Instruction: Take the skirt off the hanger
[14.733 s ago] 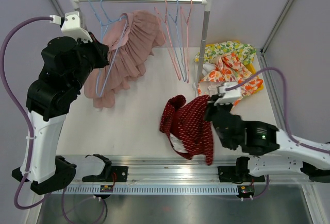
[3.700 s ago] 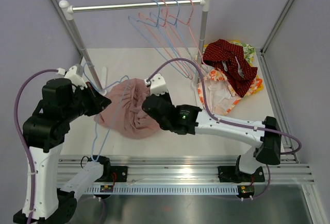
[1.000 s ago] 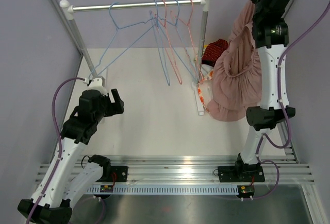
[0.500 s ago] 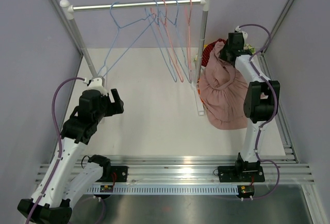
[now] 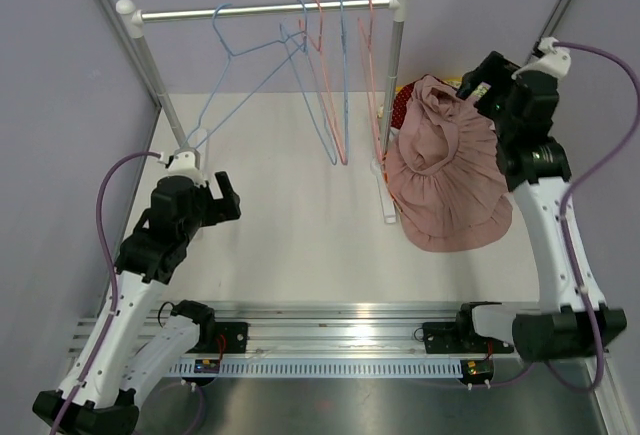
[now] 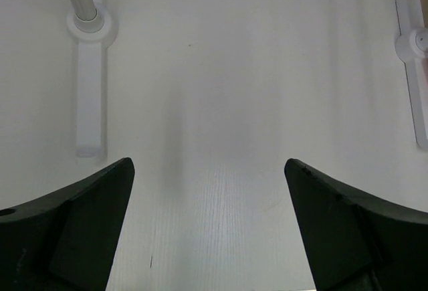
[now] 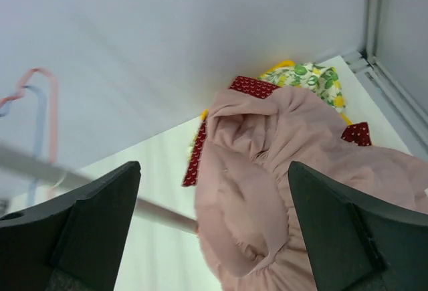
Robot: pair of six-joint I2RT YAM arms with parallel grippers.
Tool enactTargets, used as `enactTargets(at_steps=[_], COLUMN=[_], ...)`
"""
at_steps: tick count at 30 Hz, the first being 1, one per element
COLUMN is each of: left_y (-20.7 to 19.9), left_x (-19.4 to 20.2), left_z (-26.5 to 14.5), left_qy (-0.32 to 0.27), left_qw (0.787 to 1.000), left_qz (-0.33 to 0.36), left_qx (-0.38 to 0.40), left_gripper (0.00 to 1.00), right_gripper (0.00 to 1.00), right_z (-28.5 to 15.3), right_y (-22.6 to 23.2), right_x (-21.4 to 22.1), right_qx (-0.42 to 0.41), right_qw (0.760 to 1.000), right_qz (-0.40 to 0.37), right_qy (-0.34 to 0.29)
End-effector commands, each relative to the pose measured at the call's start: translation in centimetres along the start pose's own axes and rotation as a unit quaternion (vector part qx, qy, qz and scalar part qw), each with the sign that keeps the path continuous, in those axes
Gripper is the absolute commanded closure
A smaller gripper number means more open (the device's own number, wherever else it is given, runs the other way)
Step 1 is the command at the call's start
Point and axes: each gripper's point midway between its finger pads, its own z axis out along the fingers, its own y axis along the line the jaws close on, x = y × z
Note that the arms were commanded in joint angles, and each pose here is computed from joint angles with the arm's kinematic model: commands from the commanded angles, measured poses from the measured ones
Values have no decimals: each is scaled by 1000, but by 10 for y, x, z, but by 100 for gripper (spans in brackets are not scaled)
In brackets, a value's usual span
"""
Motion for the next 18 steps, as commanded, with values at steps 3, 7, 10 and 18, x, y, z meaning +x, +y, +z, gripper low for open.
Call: enactTargets(at_steps=[3, 7, 10, 18], left_y=[-1, 2, 12, 16], left_x=[-27, -43, -40, -48], left_z=[-20, -54, -70, -93], left_qy=[-63, -122, -165, -226], left_qw=[998, 992, 986, 972], left_qz=[-6, -20, -25, -47], left_qx=[6, 23, 21, 37], left_gripper=[1, 1, 1, 1], right_gripper=[1, 1, 0, 0], right_z=[-105, -174, -223, -267], right_y=[22, 5, -8, -23], right_x=[44, 106, 110, 113], right_qx=[-148, -209, -239, -260], right_qw=[984, 969, 963, 961], right_qz=[84, 111, 119, 89], right_qy=[50, 75, 27, -22])
